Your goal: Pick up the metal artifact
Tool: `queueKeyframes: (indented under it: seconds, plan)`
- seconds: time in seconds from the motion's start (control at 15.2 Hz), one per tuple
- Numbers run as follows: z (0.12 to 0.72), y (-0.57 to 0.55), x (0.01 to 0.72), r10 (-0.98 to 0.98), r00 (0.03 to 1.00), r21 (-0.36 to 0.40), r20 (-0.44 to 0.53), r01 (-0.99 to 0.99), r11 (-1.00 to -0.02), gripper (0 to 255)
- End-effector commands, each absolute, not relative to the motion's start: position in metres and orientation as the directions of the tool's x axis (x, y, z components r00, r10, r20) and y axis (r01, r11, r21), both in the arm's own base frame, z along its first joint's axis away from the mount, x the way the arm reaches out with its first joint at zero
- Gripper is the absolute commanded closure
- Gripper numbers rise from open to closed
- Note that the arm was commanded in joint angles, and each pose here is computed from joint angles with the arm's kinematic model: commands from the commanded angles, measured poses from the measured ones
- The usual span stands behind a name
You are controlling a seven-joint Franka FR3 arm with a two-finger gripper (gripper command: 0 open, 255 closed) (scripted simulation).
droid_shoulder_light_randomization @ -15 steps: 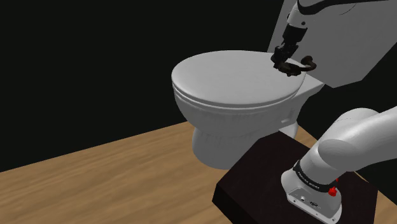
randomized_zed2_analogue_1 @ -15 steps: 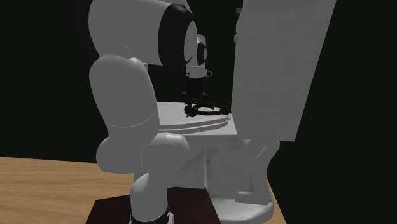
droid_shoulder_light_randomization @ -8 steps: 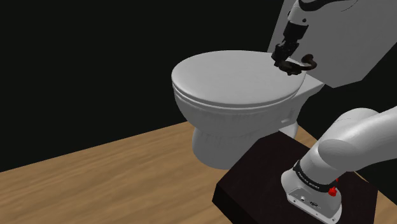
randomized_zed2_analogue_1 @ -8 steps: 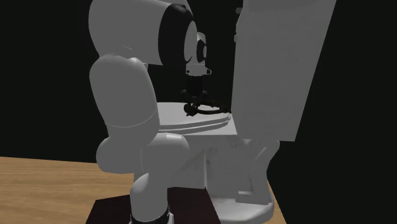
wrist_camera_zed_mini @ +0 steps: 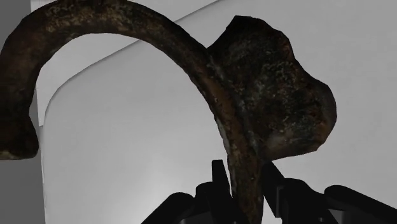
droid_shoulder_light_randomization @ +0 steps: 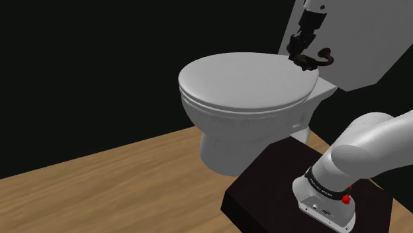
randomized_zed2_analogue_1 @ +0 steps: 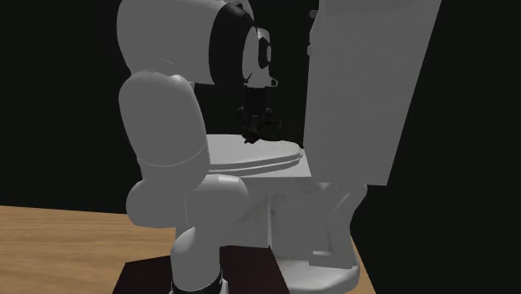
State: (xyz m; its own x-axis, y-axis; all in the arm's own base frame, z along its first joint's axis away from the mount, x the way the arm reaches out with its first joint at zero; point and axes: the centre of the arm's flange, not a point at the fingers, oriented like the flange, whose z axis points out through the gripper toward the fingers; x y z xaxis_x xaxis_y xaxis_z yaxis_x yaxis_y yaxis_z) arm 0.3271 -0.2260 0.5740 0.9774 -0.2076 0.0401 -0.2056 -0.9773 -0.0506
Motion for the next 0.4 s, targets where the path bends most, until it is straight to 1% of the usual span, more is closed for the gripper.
queueKeyframes:
  seconds: [0.0, 0.33]
  plan:
    - [0.585, -0.226, 0.326, -0.208, 0.977, -0.051, 0.04, -0.206, -0.977, 255]
    - [0.602, -0.226, 0.326, -0.208, 0.977, -0.051, 0.04, -0.206, -0.977, 255]
